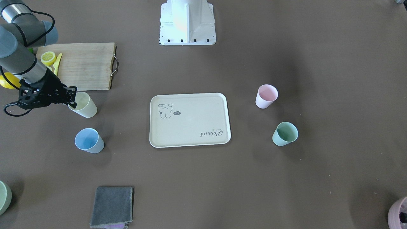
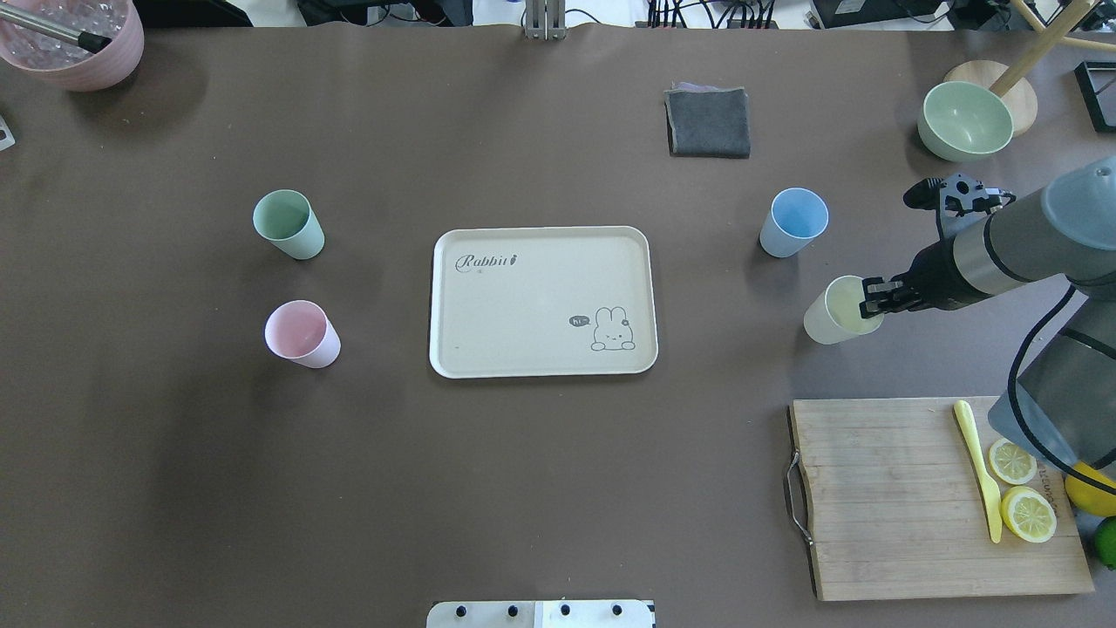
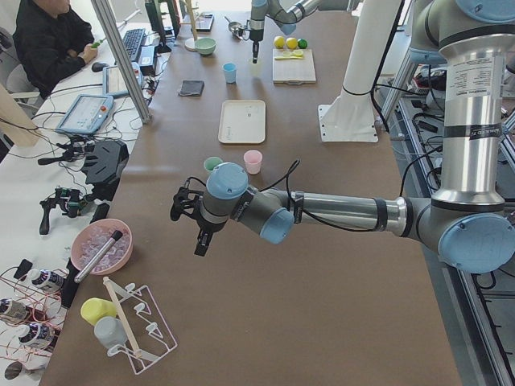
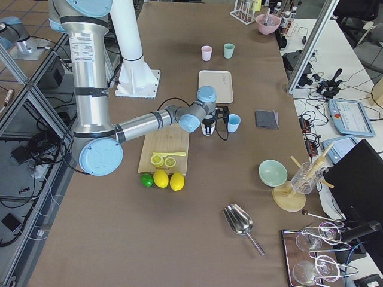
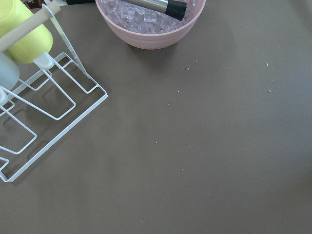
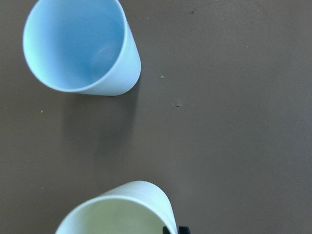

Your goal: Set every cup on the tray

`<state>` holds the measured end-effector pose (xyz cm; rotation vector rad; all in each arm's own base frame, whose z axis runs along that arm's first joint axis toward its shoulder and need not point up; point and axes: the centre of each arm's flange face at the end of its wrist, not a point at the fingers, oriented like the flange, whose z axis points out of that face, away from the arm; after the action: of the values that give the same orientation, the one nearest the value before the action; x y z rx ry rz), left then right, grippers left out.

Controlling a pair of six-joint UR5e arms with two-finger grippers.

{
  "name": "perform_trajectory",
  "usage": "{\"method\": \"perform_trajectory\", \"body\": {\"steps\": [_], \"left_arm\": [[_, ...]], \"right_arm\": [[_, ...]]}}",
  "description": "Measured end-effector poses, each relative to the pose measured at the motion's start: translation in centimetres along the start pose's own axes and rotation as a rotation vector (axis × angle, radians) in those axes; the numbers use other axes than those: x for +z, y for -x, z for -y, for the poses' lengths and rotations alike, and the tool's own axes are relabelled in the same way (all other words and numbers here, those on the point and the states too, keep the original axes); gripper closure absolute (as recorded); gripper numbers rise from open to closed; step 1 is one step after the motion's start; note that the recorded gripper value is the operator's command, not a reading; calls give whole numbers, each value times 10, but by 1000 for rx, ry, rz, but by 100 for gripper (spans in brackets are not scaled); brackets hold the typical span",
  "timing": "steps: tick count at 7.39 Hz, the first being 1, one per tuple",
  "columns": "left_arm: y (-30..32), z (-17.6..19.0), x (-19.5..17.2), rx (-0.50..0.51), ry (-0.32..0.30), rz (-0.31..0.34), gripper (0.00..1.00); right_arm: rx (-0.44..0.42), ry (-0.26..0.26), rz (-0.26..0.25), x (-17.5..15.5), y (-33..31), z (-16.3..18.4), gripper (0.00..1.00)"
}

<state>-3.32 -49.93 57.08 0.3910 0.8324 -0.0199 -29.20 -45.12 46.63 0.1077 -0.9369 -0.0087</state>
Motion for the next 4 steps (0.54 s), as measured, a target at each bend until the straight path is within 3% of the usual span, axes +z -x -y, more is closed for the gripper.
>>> {"method": "perform_trajectory", "body": {"steps": [4], "left_arm": [[-107, 24, 15, -87, 31, -111, 3]], "right_arm": [[57, 31, 7, -65, 98, 16, 100]]}}
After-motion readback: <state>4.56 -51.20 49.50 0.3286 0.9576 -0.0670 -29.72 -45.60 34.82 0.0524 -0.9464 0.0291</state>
